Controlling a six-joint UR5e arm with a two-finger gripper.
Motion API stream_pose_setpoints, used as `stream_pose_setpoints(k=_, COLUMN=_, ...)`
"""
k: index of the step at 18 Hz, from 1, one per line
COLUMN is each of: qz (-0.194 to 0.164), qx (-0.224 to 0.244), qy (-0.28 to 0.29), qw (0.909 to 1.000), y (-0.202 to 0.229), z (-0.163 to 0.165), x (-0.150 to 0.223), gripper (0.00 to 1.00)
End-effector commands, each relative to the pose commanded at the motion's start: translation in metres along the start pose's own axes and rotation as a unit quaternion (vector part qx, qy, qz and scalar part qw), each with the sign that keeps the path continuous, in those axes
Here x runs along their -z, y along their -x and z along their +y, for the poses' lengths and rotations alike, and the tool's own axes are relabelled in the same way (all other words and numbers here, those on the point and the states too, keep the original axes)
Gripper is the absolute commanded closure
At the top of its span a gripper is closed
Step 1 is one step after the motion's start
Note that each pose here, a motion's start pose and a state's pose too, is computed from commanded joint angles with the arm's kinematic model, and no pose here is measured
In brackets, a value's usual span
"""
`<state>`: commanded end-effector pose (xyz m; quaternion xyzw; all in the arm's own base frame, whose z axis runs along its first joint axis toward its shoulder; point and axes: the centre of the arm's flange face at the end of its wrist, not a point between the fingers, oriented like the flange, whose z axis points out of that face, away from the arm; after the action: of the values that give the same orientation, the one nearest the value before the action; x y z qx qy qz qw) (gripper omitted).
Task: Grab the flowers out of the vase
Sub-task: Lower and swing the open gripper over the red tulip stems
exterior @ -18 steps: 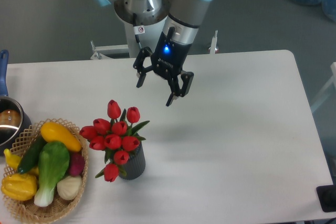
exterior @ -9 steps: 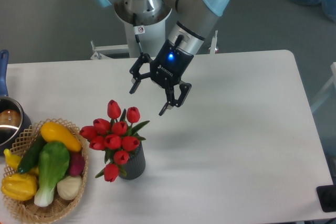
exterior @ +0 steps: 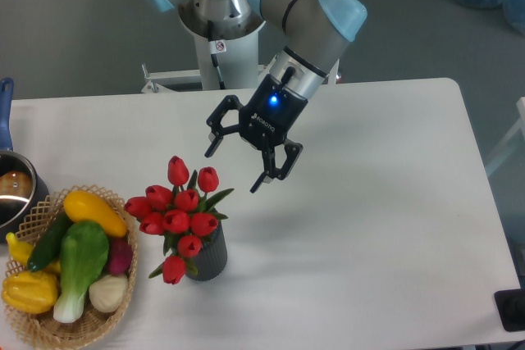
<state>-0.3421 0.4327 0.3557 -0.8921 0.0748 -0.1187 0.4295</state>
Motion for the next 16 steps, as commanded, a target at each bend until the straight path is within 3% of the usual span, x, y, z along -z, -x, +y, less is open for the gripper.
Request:
stream_pose_setpoints(k=9, qz=0.005, qx=-0.002, qy=-0.014, qw=0.9999, y=0.027, z=-0.005, x=-0.006, gripper=0.00)
stream_pose_setpoints(k=16, qz=0.007, qx=-0.025, qy=-0.012, qw=0.9996, y=0.023, z=-0.010, x=-0.013, gripper=0.00)
